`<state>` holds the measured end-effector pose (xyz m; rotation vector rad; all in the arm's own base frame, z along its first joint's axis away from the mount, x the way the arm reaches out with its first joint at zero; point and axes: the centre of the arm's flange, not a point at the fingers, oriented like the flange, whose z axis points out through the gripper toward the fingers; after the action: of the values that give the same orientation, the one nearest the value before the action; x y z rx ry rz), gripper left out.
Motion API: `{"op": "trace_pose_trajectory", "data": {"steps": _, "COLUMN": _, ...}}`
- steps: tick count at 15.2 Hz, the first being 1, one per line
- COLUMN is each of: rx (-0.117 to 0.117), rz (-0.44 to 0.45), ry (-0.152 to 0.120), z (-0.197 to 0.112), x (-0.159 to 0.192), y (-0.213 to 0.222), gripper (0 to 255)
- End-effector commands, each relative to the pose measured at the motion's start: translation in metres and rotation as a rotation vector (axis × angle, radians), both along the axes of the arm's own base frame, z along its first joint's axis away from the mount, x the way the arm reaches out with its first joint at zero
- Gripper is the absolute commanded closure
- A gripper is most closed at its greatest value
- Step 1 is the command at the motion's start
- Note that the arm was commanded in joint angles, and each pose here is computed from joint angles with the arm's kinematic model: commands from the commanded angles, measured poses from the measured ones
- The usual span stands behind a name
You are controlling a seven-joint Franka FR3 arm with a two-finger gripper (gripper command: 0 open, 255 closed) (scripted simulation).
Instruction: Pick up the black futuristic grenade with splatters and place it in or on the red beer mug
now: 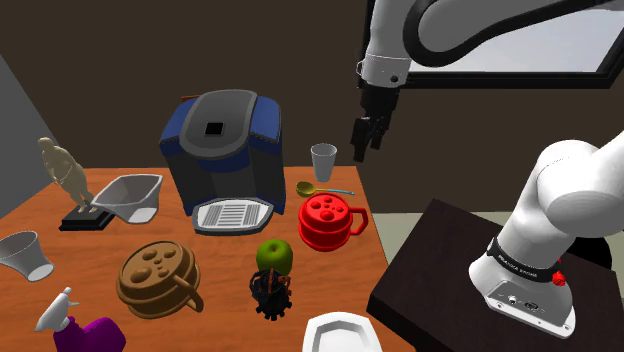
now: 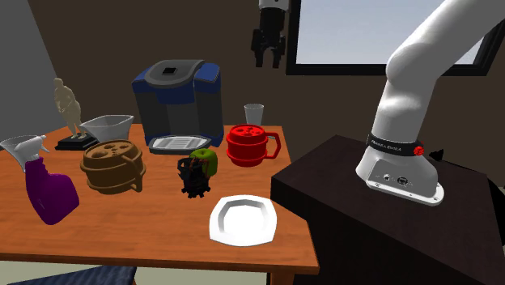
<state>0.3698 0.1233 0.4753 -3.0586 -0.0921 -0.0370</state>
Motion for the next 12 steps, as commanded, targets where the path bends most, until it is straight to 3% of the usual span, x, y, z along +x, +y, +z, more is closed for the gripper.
{"op": "trace_pose_trajectory", "data": {"steps": 1, "rx": 0.000, "rz": 0.022, "ry": 0.003, "z": -0.018, "x": 0.008, "y": 0.019, "gripper": 0}}
{"op": "trace_pose_trajectory", "data": {"steps": 12, "rx": -0.001, "rz": 0.142, "ry": 0.029, "z": -0.120, "x": 0.047, "y": 0.117, "gripper": 0}}
